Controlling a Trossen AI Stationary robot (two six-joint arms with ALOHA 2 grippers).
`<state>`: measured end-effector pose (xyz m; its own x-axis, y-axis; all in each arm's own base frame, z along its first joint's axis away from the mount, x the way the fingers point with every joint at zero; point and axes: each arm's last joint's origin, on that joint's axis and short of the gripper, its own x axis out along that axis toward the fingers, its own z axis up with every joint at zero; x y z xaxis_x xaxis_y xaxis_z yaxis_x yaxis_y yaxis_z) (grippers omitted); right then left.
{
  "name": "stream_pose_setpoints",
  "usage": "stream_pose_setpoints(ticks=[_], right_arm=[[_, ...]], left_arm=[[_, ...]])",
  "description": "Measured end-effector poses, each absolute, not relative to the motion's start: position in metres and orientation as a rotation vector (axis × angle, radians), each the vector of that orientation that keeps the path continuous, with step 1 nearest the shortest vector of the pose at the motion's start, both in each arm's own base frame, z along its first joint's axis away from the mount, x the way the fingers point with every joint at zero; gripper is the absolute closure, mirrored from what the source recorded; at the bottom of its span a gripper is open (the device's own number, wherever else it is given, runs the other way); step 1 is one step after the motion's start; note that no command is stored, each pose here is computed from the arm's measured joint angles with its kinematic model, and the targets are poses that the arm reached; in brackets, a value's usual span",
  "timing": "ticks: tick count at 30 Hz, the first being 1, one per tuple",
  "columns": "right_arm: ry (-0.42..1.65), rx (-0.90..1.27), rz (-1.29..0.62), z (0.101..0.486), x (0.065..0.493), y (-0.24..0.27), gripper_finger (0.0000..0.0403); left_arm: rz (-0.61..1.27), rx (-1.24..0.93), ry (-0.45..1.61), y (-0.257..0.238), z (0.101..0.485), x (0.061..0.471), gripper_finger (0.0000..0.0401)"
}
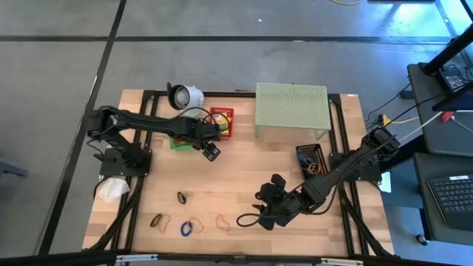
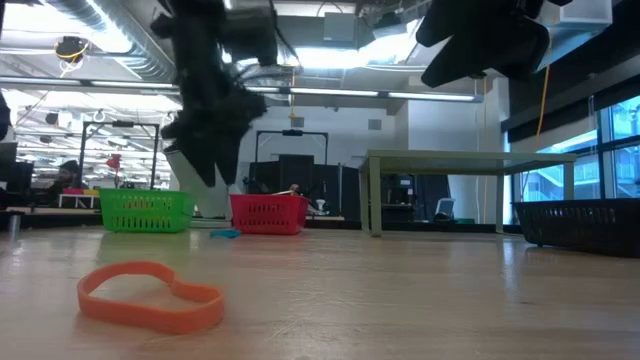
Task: Pick & Place Office Desk Supplies
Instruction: Put the blue rubber band into the black basket
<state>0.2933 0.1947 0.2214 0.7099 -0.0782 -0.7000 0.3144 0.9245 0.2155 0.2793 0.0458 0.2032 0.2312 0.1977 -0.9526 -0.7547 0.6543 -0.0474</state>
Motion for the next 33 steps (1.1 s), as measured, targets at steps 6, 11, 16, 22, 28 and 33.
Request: stream_pose_setpoints(ticks=[6, 11, 16, 22, 28, 33], right_arm=[[0.746, 0.283, -0.204, 0.222, 0.294, 0.195, 0.0197], [0.747, 0.263, -0.195, 0.222, 0.294, 0.195, 0.0197], [0.746, 0.242, -0.184, 0.222, 0.294, 0.195, 0.0197], [0.745, 0.227, -0.176, 0.223, 0.294, 0.195, 0.0197], [0.746, 0.223, -0.17, 0.223, 0.294, 0.196, 0.0197], [0.746, 0.206, -0.162, 0.223, 0.294, 0.196, 0.0197]], left_arm=[[0.748, -0.584, 1.237, 0.047, 0.178, 0.288, 0.0177], [0.742, -0.599, 1.22, 0.048, 0.167, 0.297, 0.0177], [0.752, -0.601, 1.233, 0.051, 0.159, 0.3, 0.0177], [0.756, -0.605, 1.239, 0.054, 0.147, 0.306, 0.0177], [0.744, -0.605, 1.255, 0.054, 0.137, 0.31, 0.0177], [0.746, -0.604, 1.264, 0.054, 0.134, 0.31, 0.0187]])
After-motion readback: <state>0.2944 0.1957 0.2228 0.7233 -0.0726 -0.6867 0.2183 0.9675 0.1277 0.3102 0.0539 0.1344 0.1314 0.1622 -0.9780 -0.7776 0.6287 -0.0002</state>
